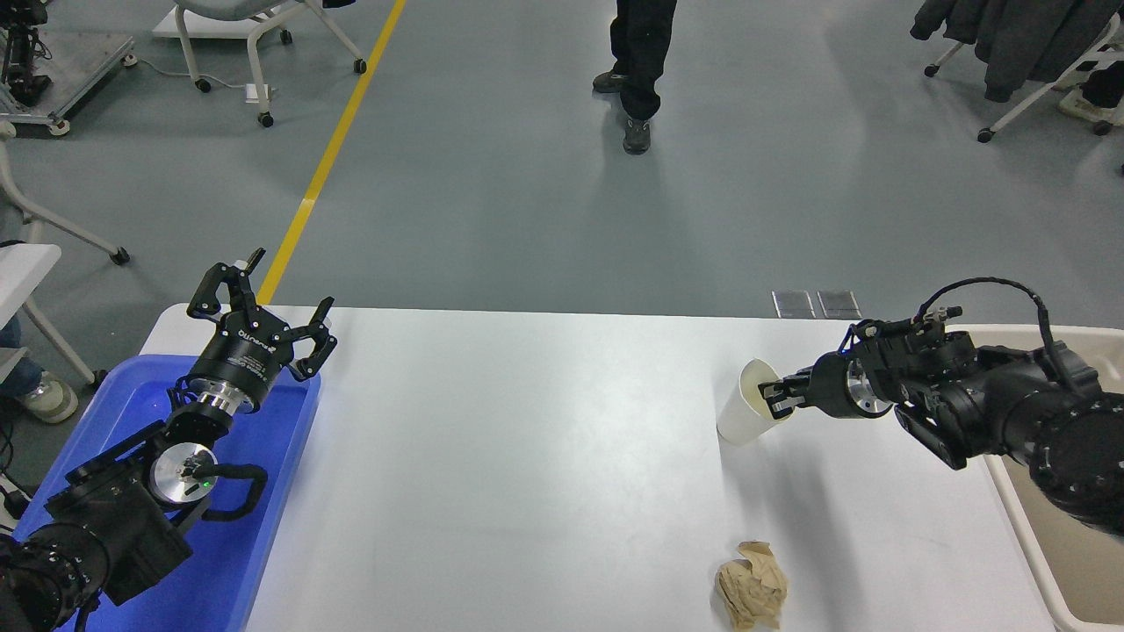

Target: Dispose of the paper cup in the dustbin

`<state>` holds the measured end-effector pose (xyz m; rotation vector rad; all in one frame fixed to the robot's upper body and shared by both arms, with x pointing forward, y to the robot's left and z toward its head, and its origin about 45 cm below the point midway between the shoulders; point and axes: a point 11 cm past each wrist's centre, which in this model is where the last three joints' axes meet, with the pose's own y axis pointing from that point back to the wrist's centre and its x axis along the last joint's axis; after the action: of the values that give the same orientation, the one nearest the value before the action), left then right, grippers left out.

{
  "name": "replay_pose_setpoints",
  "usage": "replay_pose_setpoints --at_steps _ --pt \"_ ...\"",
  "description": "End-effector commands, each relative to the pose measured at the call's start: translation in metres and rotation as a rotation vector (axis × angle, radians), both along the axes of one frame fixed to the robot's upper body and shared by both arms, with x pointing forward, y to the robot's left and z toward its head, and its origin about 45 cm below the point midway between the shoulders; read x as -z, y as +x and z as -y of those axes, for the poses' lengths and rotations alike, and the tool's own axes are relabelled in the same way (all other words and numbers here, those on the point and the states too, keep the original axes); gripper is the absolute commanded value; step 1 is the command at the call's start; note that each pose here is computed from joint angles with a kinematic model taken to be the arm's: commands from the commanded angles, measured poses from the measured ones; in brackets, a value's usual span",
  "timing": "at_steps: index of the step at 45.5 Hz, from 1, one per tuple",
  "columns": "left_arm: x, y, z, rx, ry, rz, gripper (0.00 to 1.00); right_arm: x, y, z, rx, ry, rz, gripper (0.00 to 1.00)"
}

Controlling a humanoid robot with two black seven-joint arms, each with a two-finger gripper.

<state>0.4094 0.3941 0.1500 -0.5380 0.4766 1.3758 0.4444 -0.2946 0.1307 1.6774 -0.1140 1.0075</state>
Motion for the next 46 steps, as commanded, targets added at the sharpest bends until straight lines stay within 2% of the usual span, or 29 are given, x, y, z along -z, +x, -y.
replay_pose_setpoints --at_steps 1,27,39,46 --pt "0.0 0.0 0.0 -0.001 0.001 0.0 1.0 -0.018 0.007 0.017 0.042 0.039 0.025 0.0" --pt "0.0 0.0 0.0 0.0 0.0 0.0 1.0 -0.135 0.03 0.116 0.354 0.373 0.198 0.0" --pt "0.0 0.0 0.0 0.0 0.0 0.0 1.0 -0.197 0.028 0.141 0.419 0.488 0.217 0.0" --pt "0.0 0.0 0.0 -0.001 0.001 0.0 1.0 -0.214 0.024 0.148 0.425 0.507 0.232 0.0"
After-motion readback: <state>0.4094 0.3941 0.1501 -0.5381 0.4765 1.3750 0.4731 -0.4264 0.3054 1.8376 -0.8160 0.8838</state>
